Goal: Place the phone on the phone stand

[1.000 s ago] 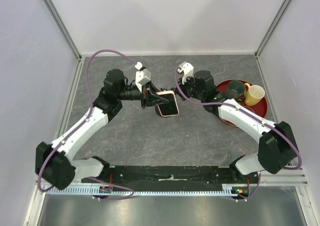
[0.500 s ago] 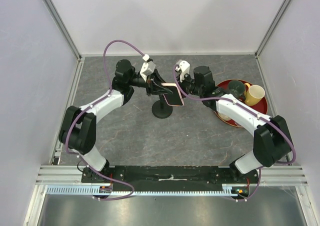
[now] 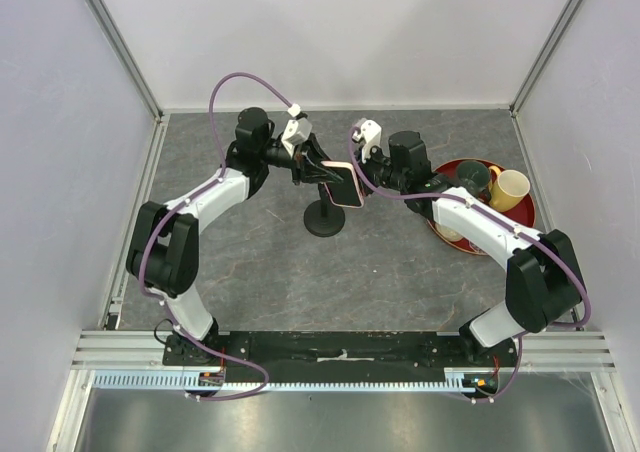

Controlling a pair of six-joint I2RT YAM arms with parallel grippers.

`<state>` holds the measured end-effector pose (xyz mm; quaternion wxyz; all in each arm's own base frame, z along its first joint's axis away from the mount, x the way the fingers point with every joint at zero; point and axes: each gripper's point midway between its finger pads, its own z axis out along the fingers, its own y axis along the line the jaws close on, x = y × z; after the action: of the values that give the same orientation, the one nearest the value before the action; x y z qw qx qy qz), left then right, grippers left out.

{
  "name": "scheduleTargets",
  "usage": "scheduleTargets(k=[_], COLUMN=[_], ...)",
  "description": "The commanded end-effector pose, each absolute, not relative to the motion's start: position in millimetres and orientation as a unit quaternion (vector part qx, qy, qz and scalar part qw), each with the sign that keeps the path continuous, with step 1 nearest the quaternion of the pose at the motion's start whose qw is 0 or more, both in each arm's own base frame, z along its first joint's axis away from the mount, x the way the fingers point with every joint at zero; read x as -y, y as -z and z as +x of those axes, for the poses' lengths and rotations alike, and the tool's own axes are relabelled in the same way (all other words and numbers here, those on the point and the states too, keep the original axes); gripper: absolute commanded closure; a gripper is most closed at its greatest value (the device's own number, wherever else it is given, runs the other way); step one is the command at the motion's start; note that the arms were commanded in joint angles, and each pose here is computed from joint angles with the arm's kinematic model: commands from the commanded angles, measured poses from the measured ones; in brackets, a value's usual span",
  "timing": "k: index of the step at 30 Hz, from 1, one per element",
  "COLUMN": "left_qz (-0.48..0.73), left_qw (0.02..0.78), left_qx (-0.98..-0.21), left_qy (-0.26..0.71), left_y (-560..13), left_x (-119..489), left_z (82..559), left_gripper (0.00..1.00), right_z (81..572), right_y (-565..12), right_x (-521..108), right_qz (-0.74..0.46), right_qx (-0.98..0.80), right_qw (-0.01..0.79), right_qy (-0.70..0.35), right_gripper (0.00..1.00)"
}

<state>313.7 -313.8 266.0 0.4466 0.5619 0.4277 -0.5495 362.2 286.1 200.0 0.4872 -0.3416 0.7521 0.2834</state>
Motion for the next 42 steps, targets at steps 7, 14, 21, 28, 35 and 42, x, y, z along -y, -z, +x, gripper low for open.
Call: scheduleTargets(k=[7,14,21,28,35,42], left_qz=[0.544,0.437,0.279,0.211,0.205,0.234], left_qw=[0.537,0.561,0.539,0.557,0.547,0.534], left_qx=[-0.476,-0.646,-0.792,-0.803,-0.81,-0.804], left_qy=[0.433,0.277,0.068,0.022,0.049,0.121], left_y=[-261,-220,-174,-166,-146,-145], left_x=[301,267,213,210,223,237], left_z=[366,397,406,411,414,400], left_gripper=[0.98,0.98,0.98,0.98,0.98,0.98], right_z=[338,343,323,305,268,260], right_y=[-183,-187,-202,-209,-221,-231], right_x=[-299,-280,-270,-295,-343,-311], right_qz=[-0.341,-0.225,-0.08,-0.035,-0.023,-0.012], right_qx=[-0.76,-0.767,-0.746,-0.742,-0.74,-0.781], right_qw=[0.451,0.555,0.644,0.649,0.611,0.56], right_qy=[-0.32,-0.23,-0.147,-0.163,-0.28,-0.277], right_gripper=[1.0,1.0,1.0,1.0,1.0,0.71])
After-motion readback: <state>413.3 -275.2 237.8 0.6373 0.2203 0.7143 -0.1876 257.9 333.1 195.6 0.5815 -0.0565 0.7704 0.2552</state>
